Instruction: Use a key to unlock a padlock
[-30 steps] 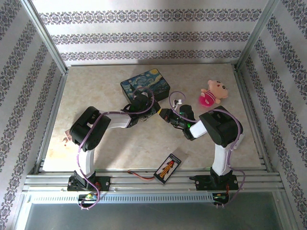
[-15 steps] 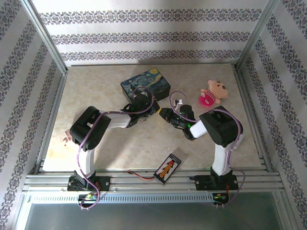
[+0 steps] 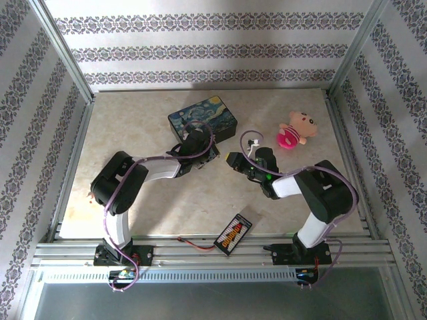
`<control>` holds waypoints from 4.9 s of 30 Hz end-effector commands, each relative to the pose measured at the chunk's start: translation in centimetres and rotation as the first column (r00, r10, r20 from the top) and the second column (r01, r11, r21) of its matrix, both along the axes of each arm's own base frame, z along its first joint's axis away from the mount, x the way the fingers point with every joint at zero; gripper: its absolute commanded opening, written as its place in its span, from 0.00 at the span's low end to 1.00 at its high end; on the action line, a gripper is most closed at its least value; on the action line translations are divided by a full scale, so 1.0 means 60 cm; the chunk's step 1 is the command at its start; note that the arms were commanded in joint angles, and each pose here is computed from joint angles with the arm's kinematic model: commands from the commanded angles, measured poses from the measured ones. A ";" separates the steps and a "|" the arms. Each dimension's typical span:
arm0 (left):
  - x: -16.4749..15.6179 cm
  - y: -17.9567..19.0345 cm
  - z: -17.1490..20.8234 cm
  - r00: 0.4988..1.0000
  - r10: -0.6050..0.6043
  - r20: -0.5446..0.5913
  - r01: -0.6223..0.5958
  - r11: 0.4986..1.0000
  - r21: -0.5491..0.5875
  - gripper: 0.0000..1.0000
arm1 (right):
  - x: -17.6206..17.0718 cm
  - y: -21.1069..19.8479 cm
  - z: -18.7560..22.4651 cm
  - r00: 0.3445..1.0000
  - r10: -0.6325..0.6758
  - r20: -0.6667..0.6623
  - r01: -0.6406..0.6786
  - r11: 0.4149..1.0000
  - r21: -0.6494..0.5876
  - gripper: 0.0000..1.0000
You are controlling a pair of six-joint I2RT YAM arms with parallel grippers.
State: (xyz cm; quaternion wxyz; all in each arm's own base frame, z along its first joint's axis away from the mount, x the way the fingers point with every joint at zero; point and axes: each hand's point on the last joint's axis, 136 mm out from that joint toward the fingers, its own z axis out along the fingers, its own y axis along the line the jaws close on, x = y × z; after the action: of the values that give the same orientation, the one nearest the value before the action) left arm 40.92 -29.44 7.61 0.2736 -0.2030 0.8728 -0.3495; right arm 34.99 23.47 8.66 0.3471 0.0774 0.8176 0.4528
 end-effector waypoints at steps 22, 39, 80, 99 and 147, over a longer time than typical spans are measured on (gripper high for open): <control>-0.102 -0.044 -0.022 0.922 -0.071 -0.381 0.009 0.987 -0.163 0.00 | -0.068 0.011 0.009 0.968 0.248 0.050 -0.170 0.785 -0.596 0.26; -0.110 -0.047 -0.028 0.906 -0.081 -0.415 0.011 0.986 -0.169 0.00 | -0.040 0.023 0.014 0.942 0.335 0.029 -0.188 0.597 -0.780 0.31; -0.121 -0.056 -0.028 0.898 -0.125 -0.422 0.032 0.975 -0.220 0.00 | 0.005 0.019 -0.024 0.984 0.179 -0.004 -0.147 0.793 -0.592 0.00; -0.123 -0.057 -0.031 0.896 -0.129 -0.426 0.031 0.973 -0.230 0.00 | 0.022 0.017 -0.014 0.967 0.221 -0.122 -0.237 0.963 -0.130 0.00; -0.105 -0.021 0.015 0.947 -0.087 -0.308 0.034 0.984 -0.173 0.99 | 0.058 -0.004 -0.019 0.975 0.112 -0.190 -0.042 0.940 0.339 0.00</control>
State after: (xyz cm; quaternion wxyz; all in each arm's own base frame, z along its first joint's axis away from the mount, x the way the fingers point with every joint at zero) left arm 35.44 -31.75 8.42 0.0953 -0.2558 0.8667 -0.4175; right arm 37.41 23.77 6.82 0.1936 0.1528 0.7731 0.5844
